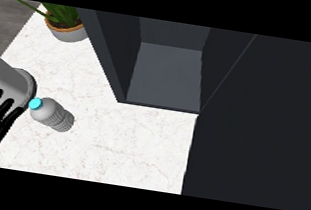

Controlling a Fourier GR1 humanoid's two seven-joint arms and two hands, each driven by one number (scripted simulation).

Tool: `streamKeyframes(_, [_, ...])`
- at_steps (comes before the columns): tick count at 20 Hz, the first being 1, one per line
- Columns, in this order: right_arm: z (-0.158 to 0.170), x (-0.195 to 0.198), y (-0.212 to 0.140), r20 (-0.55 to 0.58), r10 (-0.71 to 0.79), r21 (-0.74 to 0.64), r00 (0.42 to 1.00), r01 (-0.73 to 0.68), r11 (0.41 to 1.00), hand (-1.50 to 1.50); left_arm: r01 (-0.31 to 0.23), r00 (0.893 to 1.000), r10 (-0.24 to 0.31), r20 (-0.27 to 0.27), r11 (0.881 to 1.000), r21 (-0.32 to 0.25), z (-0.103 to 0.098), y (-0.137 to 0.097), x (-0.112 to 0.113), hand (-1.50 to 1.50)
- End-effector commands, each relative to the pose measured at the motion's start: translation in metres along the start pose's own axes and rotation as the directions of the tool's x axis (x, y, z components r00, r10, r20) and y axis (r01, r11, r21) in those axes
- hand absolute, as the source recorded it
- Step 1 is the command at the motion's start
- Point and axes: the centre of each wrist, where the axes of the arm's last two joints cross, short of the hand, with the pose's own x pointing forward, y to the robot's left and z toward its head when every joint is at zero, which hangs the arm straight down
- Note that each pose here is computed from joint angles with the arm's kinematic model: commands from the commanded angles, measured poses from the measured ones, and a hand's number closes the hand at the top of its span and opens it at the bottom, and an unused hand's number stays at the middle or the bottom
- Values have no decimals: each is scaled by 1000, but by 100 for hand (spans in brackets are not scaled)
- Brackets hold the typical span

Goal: Pick up the bottled water, place it into the cabinet and close the cabinet

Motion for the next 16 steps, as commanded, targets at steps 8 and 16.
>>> streamKeyframes(8, [9,-19,2,8,15,29,1000,-15,999,-150,15,999,-15,29,1000,-1,18,21,-1,-150])
streamKeyframes(16, [13,-10,3,15,9,26,1000,-10,1000,-150,16,999,-19,35,995,99,19,45,-25,-150])
